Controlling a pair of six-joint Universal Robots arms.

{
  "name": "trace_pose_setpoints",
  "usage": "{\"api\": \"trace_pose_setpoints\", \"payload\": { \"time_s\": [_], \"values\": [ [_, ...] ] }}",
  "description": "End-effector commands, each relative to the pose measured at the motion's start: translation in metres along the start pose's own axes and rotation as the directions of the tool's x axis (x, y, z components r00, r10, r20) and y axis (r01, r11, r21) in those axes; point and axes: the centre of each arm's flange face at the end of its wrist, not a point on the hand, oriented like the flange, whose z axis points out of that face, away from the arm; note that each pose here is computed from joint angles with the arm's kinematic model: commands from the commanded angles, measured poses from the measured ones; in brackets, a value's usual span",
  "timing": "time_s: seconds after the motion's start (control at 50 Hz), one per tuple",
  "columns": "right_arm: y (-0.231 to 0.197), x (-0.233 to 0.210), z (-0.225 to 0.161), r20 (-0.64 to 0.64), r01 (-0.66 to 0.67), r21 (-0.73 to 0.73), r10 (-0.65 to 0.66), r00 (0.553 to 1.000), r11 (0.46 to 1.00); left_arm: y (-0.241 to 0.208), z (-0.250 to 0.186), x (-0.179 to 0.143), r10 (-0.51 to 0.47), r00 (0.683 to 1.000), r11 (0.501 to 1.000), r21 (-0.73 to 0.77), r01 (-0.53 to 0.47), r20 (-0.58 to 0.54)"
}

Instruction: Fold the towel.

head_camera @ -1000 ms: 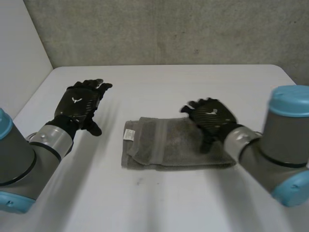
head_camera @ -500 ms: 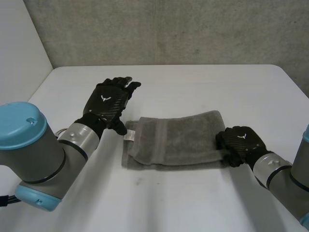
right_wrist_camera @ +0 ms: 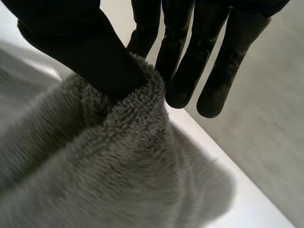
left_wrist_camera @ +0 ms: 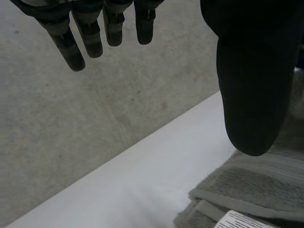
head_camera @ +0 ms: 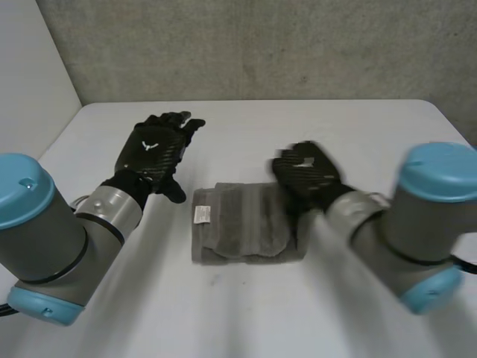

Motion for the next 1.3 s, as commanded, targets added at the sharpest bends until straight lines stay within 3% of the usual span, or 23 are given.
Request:
{"api": "trace_pose_setpoints", "payload": {
  "time_s": [0.02,0.14,0.3,0.34,0.38,0.46,0.5,0.54,0.56,0.6,0.64,0.76,0.92,1.22,1.3],
  "values": [
    [-0.018,-0.087,0.011,0.241,0.073,0.048,-0.082,0.967,0.996,-0.003,0.0,-0.013,-0.002,0.997,1.0,-0.003,0.003,0.072],
    [-0.012,-0.129,0.014,0.331,0.141,0.072,-0.157,0.931,0.987,-0.003,0.0,-0.02,-0.004,0.992,1.0,-0.011,0.005,0.128],
    [-0.022,-0.116,0.007,0.28,0.096,0.048,-0.106,0.954,0.994,-0.009,0.003,-0.023,-0.003,0.99,1.0,0.006,0.002,0.143],
    [-0.025,-0.101,0.003,0.236,0.064,0.024,-0.068,0.969,0.998,-0.011,0.005,-0.023,-0.002,0.99,1.0,0.016,0.0,0.143],
    [-0.019,-0.054,-0.004,0.102,-0.032,-0.044,0.036,0.994,0.999,-0.016,0.01,-0.024,-0.011,0.99,0.999,0.034,0.006,0.142],
    [-0.015,-0.014,-0.015,-0.022,-0.146,-0.071,0.145,0.989,0.987,-0.023,0.015,-0.021,-0.062,0.99,0.997,0.057,0.055,0.129],
    [-0.01,0.0,-0.019,-0.065,-0.208,-0.08,0.203,0.977,0.975,-0.022,0.017,-0.019,-0.1,0.988,0.994,0.054,0.094,0.119],
    [0.005,0.031,-0.024,-0.163,-0.332,-0.102,0.313,0.936,0.938,-0.02,0.021,-0.004,-0.173,0.982,0.985,0.022,0.172,0.073],
    [0.005,0.031,-0.024,-0.164,-0.332,-0.102,0.314,0.935,0.938,-0.02,0.021,-0.004,-0.174,0.982,0.985,0.022,0.172,0.073],
    [0.014,0.046,-0.027,-0.205,-0.426,-0.126,0.397,0.895,0.896,-0.018,0.021,0.008,-0.198,0.979,0.98,-0.005,0.198,0.043],
    [0.016,0.048,-0.028,-0.199,-0.457,-0.14,0.428,0.882,0.878,-0.006,0.019,0.029,-0.235,0.972,0.967,-0.098,0.233,0.001],
    [0.019,0.04,-0.018,-0.112,-0.492,-0.181,0.479,0.87,0.851,0.03,0.008,0.049,-0.242,0.97,0.928,-0.292,0.232,0.002],
    [0.03,0.031,-0.002,-0.074,-0.497,-0.229,0.494,0.866,0.837,0.053,0.0,0.038,-0.178,0.974,0.914,-0.344,0.217,0.141],
    [0.062,0.002,0.023,-0.025,-0.483,-0.319,0.502,0.865,0.816,0.086,-0.003,0.038,-0.114,0.985,0.883,-0.44,0.161,0.132],
    [0.052,0.007,0.025,-0.017,-0.451,-0.292,0.467,0.884,0.843,0.081,-0.002,0.038,-0.108,0.986,0.892,-0.425,0.152,0.126]
  ]
}}
